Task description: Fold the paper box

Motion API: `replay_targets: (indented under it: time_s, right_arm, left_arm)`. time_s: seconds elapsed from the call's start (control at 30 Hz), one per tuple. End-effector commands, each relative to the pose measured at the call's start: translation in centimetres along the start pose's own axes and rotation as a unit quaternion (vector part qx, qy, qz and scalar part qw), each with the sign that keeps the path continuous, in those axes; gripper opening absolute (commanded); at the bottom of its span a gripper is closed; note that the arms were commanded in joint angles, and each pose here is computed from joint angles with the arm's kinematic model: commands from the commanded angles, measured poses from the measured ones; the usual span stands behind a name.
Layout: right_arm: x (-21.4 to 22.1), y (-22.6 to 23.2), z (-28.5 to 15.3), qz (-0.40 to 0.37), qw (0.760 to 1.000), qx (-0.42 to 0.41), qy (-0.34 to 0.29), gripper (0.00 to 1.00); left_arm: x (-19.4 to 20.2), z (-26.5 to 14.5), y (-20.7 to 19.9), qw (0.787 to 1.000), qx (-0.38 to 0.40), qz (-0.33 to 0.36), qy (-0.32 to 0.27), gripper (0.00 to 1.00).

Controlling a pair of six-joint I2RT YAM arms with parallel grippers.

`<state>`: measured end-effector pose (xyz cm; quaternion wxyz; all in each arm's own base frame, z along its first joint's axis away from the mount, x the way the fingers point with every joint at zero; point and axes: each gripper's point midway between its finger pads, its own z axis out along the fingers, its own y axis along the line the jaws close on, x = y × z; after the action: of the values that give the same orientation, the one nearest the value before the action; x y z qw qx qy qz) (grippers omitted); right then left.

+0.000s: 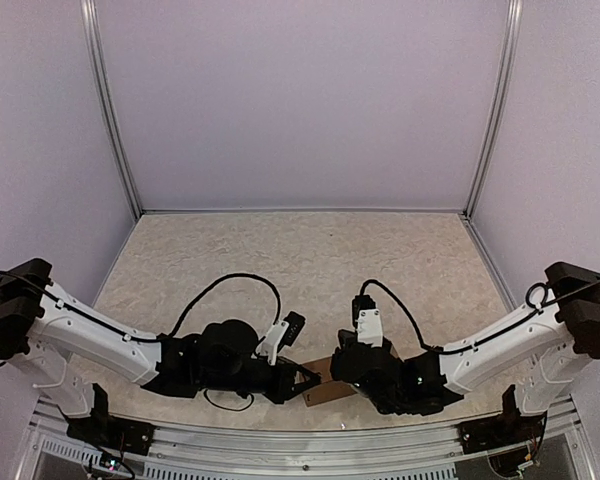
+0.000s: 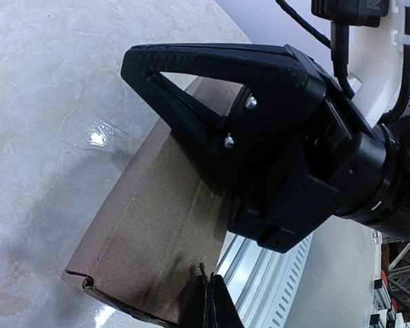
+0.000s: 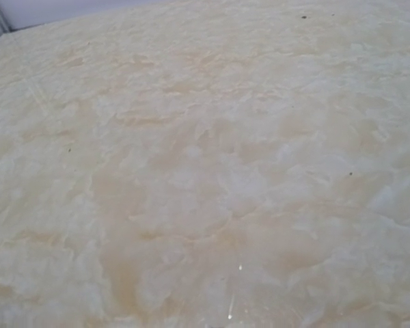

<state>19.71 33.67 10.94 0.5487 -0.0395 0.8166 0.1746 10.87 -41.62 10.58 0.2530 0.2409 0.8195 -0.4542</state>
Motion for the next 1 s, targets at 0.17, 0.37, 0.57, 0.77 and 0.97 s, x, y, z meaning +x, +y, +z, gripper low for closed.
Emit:
replay_targets:
  time_s: [0.17,0.37,0.57,0.77,0.97]
  right_arm:
    - [0.1,-0.1,-1.6,-0.062,0.991,-0.066,0.096,0.00]
    - [-4.4,-0.9,-3.5,-0.038,0.985,-0.121,0.117,0.00]
    - [-5.7,-3.7,-5.6,-0.034,0.979,-0.127,0.154,0.00]
    - [-4.1,-6.4,-6.5,-0.016,0.975,-0.107,0.192,0.00]
    - [0.7,-8.2,-6.2,0.001,0.965,-0.090,0.248,0.00]
  left_arm:
    - [5.0,-0.1,4.5,0.995,-0.072,-0.011,0.068,0.00]
    - [5.2,0.1,4.5,0.994,-0.077,-0.004,0.072,0.00]
    - [5.1,0.3,4.3,0.994,-0.081,0.007,0.075,0.00]
    - [5.0,0.3,4.1,0.994,-0.080,0.013,0.078,0.00]
    - [5.0,0.3,3.9,0.993,-0.079,0.015,0.081,0.00]
